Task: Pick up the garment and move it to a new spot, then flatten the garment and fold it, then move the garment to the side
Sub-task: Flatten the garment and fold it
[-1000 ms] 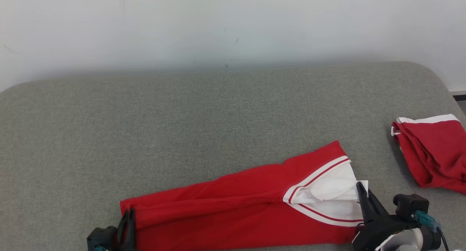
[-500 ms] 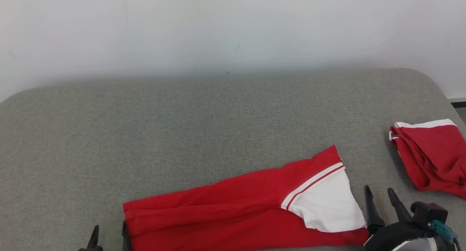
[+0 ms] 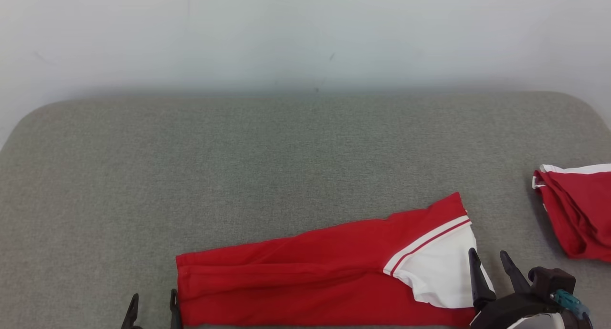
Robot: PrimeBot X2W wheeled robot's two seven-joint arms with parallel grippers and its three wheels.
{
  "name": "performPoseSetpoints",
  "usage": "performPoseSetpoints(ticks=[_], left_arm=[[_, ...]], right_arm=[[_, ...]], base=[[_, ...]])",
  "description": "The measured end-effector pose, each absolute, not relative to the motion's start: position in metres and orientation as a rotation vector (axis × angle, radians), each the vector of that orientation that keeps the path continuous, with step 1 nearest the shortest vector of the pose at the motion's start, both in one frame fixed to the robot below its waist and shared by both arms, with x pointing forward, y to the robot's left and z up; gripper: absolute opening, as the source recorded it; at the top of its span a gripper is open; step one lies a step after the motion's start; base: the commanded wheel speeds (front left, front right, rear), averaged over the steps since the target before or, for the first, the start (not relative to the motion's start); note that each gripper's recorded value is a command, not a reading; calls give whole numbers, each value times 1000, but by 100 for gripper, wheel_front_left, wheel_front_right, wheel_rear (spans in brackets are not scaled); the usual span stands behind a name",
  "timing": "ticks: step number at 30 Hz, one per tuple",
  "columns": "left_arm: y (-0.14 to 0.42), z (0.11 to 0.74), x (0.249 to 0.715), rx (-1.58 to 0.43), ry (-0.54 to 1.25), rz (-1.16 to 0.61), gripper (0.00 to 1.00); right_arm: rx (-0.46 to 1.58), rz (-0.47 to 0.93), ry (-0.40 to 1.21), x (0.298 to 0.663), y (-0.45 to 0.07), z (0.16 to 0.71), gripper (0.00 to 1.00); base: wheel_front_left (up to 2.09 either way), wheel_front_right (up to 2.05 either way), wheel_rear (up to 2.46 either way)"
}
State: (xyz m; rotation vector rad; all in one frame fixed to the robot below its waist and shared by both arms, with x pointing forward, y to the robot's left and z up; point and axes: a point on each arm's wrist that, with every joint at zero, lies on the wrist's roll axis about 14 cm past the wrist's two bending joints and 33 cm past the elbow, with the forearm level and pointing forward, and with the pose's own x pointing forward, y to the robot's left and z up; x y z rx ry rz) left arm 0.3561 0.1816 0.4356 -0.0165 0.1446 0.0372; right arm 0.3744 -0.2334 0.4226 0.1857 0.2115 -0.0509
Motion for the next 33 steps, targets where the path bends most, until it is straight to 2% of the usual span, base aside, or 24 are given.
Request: performPoseSetpoints(ticks=[17,18,19,20,21,26,33], left_arm=[[200,430,352,-23,162,108,100],[202,430,352,-23,164,111,100],[202,429,352,-23,165,113,100],[202,429,352,-23,165,113,100],[202,429,352,-24,165,114,100],[201,431,353,-32,160,113,100],[198,432,354,-35,154,105,100]], right_arm=[[153,17,426,394,-211,375,100],[167,20,438,393,-207,372,90],[194,20,443,395,-204,372,50],[203,19,450,395,-202,371,37],[199,27,454,395,-201,371,0],[231,31,456,394,-198,371,0],[255,-41,411,392,-223,376,0]], base=[[0,0,0],[0,0,0],[0,0,0],[0,0,0],[0,0,0],[0,0,0],[0,0,0]])
